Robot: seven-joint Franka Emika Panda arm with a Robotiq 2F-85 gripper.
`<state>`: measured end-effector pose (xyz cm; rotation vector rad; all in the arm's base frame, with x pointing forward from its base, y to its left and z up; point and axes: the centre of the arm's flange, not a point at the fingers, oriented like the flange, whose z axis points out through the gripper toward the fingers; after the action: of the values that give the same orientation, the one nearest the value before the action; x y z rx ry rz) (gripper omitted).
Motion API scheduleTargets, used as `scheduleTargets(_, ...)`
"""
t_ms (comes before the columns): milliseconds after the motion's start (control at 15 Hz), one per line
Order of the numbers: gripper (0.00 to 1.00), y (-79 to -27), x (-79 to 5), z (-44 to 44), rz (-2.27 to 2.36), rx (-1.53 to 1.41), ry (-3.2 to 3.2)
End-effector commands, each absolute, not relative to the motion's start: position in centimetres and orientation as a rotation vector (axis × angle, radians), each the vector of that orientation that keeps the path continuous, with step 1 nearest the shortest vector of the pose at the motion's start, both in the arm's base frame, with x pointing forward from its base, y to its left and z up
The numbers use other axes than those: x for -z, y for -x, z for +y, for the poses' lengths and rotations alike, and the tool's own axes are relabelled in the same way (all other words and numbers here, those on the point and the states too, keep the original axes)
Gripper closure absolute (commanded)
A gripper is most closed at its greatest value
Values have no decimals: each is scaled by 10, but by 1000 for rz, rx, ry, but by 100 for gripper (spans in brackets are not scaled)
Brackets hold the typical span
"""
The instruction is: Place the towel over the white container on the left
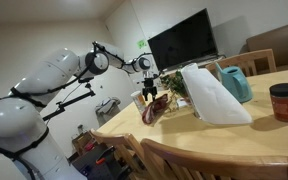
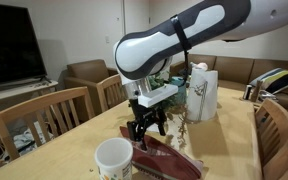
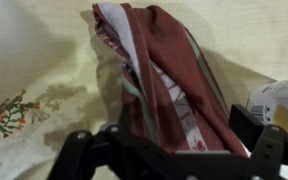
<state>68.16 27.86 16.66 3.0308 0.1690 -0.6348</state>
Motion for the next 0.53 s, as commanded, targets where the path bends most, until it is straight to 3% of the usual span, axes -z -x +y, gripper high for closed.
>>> scheduleTargets(0,0,-704,-169,290,164,671,-3015)
scheduleTargets(467,2,-707,-167,296,180,712,-2992)
